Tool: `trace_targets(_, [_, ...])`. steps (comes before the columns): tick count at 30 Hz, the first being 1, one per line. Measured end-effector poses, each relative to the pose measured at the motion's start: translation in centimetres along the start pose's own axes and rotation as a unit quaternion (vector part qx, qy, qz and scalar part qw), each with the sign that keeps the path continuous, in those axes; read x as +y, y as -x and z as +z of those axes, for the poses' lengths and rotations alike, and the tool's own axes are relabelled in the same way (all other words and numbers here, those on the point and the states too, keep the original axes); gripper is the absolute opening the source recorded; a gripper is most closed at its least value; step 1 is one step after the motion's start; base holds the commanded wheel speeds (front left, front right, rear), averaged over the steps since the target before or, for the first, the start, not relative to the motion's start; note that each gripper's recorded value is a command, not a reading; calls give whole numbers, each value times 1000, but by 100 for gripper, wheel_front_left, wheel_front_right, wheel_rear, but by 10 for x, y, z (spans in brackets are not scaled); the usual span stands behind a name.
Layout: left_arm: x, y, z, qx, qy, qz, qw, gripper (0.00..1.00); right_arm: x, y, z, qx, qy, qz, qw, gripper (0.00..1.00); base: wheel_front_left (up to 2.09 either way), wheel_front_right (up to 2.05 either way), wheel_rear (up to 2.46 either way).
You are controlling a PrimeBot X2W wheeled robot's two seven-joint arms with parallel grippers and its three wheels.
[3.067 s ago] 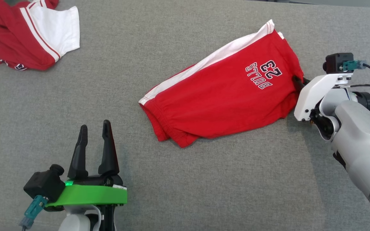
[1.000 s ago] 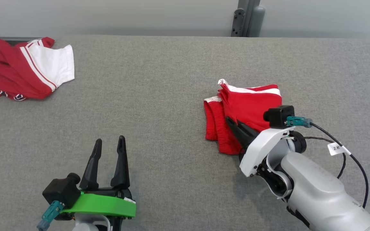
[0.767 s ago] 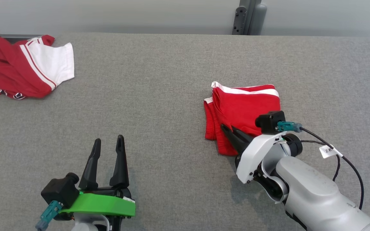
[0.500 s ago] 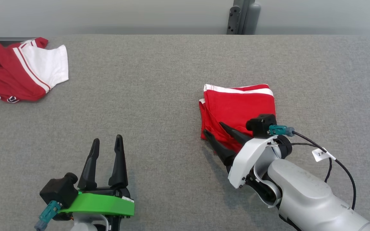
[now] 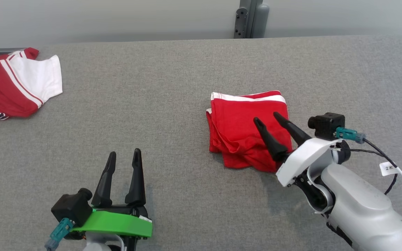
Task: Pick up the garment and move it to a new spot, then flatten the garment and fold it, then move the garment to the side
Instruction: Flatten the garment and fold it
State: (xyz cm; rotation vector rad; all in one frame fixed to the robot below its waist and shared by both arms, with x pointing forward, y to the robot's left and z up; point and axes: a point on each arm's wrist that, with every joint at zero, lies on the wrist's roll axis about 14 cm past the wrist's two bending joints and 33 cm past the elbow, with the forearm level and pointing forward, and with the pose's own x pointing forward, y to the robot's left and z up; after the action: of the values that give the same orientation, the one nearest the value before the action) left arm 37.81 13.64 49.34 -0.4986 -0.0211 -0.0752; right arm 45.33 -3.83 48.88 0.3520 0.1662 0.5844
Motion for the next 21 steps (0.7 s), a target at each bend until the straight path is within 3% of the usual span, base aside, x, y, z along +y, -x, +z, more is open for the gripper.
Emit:
trace_targets(3, [1, 0, -1, 2, 0, 1, 1000, 100, -14, 1, 2, -2, 17, -17, 1000, 96, 0, 0, 0])
trace_targets(4, [1, 1, -1, 2, 0, 2, 1000, 100, -17, 1, 0, 2, 25, -19, 1000, 48, 0, 0, 0])
trace_targets(5, [2, 1, -2, 3, 0, 4, 1000, 100, -19, 1, -2, 6, 33, -20, 999, 27, 0, 0, 0])
trace_targets(7, [4, 1, -2, 3, 0, 7, 1000, 100, -22, 0, -9, 19, 56, -20, 998, 0, 0, 0, 0])
trace_targets(12, [9, 2, -2, 3, -1, 14, 1000, 100, -19, -5, -37, 68, 90, -9, 994, 0, 0, 0, 0])
trace_targets(21, [17, 4, 1, 0, -2, 27, 1000, 100, 39, -9, -85, 135, 95, 78, 983, 0, 0, 0, 0])
